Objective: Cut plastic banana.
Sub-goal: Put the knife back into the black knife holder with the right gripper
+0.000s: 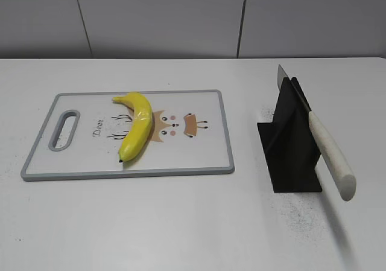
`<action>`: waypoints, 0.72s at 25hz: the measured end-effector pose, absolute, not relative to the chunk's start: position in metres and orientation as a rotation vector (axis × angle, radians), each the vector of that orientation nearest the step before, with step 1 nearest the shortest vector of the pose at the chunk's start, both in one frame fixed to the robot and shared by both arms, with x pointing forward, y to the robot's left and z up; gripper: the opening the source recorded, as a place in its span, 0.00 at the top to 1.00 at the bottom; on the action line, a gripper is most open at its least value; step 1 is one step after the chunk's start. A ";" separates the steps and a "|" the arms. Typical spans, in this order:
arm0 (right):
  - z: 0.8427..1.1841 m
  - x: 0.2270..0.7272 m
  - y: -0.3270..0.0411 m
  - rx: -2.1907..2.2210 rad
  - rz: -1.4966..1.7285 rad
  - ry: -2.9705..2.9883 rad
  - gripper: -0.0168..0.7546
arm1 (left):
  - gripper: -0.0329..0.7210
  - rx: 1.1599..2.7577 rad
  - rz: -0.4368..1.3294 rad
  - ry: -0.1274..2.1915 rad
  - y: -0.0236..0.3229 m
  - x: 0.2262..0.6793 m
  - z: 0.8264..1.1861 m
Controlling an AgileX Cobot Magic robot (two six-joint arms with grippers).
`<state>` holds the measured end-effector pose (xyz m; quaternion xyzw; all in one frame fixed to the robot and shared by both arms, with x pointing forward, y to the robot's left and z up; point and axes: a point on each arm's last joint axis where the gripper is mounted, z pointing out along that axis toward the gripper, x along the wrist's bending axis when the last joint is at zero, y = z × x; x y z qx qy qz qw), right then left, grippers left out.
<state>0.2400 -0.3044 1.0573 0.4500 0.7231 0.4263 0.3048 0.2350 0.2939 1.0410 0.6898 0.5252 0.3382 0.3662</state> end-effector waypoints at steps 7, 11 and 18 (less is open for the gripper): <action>1.058 0.237 -0.311 1.155 1.102 1.862 0.36 | 0.18 1.773 0.869 1.350 0.294 0.235 1.041; 1.057 0.237 -0.311 1.155 1.101 1.863 0.36 | 0.18 1.773 0.869 1.350 0.294 0.235 1.041; 1.056 0.237 -0.310 1.239 1.040 1.787 0.36 | 0.18 1.773 0.869 1.350 0.294 0.235 1.041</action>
